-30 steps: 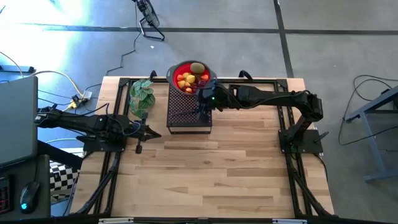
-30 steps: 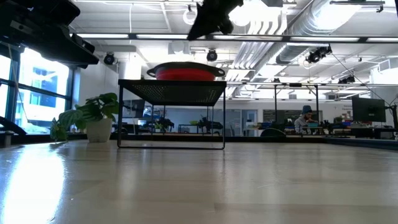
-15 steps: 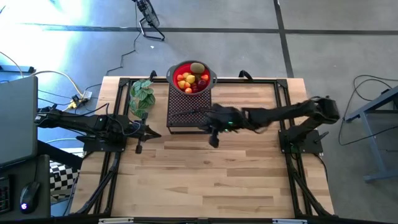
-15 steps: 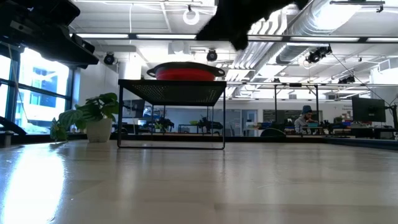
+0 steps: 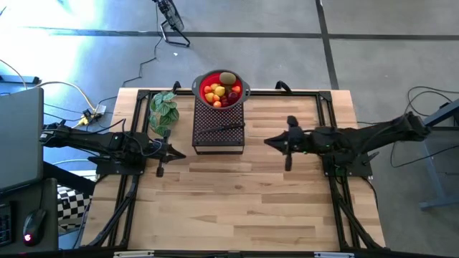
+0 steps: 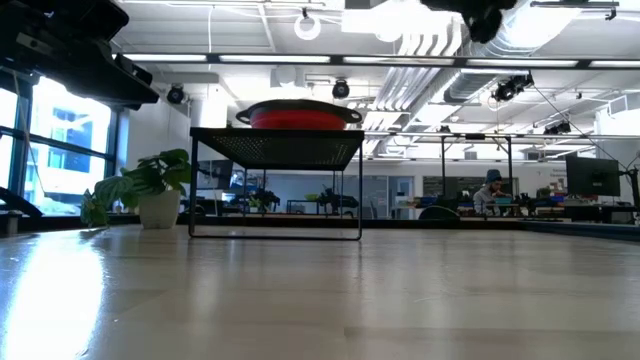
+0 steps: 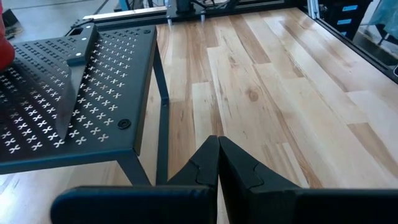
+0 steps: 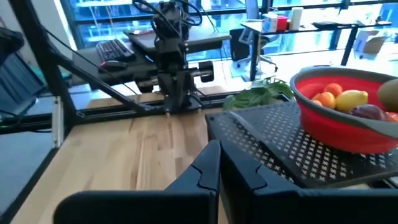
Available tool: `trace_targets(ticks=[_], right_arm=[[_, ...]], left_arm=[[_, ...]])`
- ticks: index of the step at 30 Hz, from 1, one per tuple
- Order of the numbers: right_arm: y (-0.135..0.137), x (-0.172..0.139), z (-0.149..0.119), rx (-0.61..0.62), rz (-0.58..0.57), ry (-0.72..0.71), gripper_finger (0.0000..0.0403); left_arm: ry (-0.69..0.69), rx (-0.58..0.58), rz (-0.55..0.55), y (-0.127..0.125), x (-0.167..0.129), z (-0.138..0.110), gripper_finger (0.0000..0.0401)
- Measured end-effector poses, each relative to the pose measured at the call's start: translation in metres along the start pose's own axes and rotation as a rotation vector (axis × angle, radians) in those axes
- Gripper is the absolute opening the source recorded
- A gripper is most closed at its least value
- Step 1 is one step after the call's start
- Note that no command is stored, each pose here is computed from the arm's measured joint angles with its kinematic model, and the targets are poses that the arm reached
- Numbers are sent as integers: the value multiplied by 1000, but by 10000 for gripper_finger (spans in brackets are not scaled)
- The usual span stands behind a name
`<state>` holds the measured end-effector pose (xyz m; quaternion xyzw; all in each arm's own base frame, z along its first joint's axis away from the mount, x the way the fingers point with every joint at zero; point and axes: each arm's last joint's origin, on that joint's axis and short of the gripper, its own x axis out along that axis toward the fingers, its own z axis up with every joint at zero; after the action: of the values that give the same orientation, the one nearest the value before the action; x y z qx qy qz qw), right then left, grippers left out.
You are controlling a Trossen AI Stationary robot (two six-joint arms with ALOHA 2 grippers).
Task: Pick & Place Fruit
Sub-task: Return to home position
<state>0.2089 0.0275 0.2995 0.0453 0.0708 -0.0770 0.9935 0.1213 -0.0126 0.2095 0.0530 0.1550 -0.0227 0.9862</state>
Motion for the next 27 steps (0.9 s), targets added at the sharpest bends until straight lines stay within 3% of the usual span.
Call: trace_targets(ticks=[9,12,19,27], right_arm=[[-5,-15,-3,24,13,-17,4],[-4,-12,-5,51,12,-8,4],[-5,-12,-10,-48,5,41,4],[-5,-12,-12,-15,2,61,3]], left_arm=[[0,1,0,0,0,0,3],[-6,67,5,0,0,1,3],[-23,74,5,0,-1,2,3],[-93,134,16,2,-23,1,3]])
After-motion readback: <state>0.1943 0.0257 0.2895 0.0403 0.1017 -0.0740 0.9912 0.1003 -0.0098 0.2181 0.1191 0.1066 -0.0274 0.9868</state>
